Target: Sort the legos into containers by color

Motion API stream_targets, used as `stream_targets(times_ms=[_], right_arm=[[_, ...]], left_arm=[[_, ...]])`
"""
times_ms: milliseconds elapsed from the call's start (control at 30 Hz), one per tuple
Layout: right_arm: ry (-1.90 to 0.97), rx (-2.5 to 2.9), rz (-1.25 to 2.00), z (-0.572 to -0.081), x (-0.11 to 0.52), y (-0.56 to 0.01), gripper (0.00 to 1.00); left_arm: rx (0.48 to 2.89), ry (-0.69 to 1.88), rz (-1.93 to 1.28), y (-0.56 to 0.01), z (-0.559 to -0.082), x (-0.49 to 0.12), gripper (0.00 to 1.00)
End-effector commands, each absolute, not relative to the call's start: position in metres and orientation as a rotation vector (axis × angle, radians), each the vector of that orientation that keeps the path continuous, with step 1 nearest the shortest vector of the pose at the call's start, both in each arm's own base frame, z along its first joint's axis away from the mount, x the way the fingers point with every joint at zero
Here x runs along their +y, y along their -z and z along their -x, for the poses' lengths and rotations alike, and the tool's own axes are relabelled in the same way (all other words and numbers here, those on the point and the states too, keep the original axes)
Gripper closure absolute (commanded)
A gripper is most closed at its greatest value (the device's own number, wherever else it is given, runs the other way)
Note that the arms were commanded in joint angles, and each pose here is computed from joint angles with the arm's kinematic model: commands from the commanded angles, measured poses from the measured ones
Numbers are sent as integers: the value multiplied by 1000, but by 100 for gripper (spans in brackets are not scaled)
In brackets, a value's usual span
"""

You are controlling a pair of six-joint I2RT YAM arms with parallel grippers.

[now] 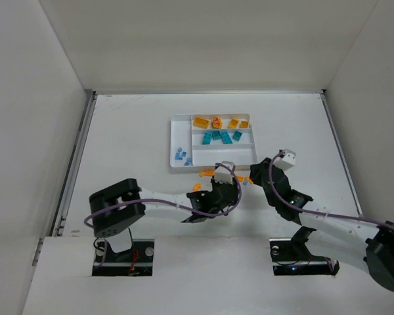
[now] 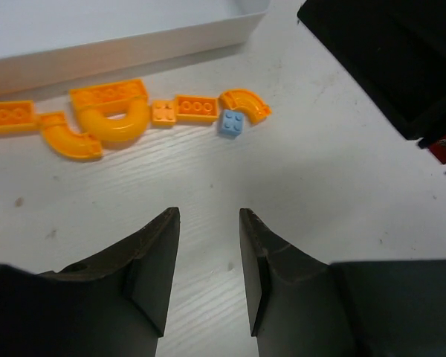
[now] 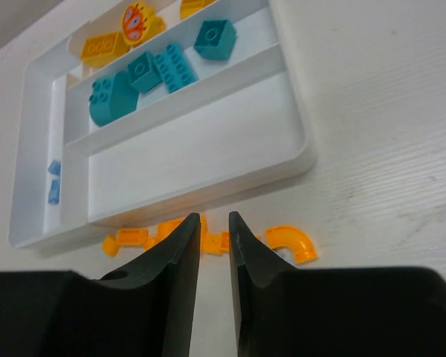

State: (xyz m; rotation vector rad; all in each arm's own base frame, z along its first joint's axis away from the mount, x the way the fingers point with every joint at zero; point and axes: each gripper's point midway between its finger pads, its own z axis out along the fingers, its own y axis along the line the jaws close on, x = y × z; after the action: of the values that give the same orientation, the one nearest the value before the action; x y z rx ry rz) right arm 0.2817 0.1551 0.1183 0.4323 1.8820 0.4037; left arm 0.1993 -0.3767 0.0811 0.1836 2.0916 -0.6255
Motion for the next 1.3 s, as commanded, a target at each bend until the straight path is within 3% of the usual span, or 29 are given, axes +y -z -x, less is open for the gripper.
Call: stream_targets(times_ms=[0, 233, 833, 1267], right_arm=[[-344, 1871, -510, -276, 124, -114, 68], [-376, 1832, -562, -269, 102, -113, 58], [-418, 1805, -589, -269, 91, -106, 58], [-418, 1802, -600, -270, 89, -105, 58]], left_arm=[[2063, 630, -218, -82, -204, -410, 65], [2106, 561, -272, -52, -213, -440, 63], [2105, 350, -313, -20, -254, -440, 60], [2083, 384, -356, -33, -245, -445, 88]])
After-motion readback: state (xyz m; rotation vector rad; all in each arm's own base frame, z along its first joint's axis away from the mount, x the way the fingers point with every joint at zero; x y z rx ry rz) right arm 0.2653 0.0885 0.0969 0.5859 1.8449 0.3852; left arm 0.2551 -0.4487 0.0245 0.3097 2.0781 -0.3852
